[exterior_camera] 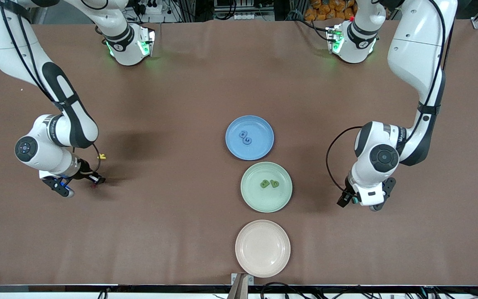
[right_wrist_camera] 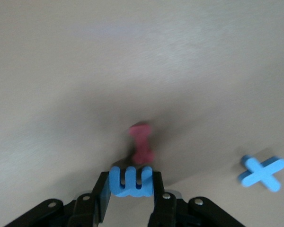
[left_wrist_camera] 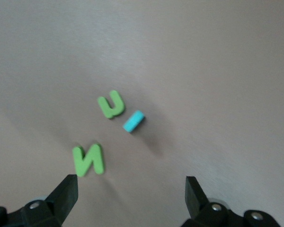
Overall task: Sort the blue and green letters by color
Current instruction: 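Grasp blue 'E' with the right gripper and carry it to the blue plate, then release the 'E' on the blue plate while the left gripper grasps green 'N'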
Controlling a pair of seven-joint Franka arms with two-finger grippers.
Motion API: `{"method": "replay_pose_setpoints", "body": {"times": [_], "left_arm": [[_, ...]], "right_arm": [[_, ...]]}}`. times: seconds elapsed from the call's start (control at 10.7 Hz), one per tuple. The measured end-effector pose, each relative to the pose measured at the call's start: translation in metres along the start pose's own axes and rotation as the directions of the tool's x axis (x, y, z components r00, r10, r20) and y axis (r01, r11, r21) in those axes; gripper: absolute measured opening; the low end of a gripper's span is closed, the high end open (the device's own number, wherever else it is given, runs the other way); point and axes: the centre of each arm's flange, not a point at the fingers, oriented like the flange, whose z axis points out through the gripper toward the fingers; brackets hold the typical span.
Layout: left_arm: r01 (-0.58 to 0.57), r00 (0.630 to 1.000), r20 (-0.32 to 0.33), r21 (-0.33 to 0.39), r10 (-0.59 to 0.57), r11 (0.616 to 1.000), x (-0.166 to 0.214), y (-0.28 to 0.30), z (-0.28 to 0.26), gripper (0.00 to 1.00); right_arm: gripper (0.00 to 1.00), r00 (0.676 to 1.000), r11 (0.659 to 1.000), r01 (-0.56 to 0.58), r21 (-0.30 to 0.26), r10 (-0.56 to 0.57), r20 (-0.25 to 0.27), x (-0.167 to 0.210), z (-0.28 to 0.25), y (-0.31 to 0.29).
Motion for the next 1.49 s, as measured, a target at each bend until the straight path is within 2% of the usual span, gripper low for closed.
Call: {"method": "replay_pose_setpoints", "body": {"times": [0.28, 0.65, 0.93, 1.21, 1.49], "left_arm": [[0.053, 0.998, 0.036, 0.048, -0.055, 0.997, 0.010, -0.025, 0.023, 1.00], [0.067, 0.997, 0.044, 0.067, -0.070, 0.996, 0.013, -0.037, 0.029, 1.00], [0.066, 0.997, 0.043, 0.047, -0.068, 0.997, 0.008, -0.043, 0.039, 1.00], [0.065, 0.997, 0.041, 0.030, -0.066, 0.997, 0.004, -0.048, 0.047, 1.00], [0.066, 0.997, 0.037, 0.011, -0.067, 0.998, 0.004, -0.048, 0.052, 1.00]], "right_arm": [[0.40, 0.999, 1.000, -0.026, -0.013, 0.026, 0.024, -0.024, -0.024, -0.053], [0.40, 0.988, 0.989, -0.151, -0.001, 0.151, 0.015, -0.095, -0.040, -0.159], [0.40, 0.980, 0.979, -0.200, 0.036, 0.199, 0.024, -0.180, -0.052, -0.253], [0.40, 0.973, 0.971, -0.228, 0.073, 0.226, 0.035, -0.289, -0.059, -0.341], [0.40, 0.964, 0.959, -0.264, 0.108, 0.260, 0.049, -0.382, -0.067, -0.399]]}}
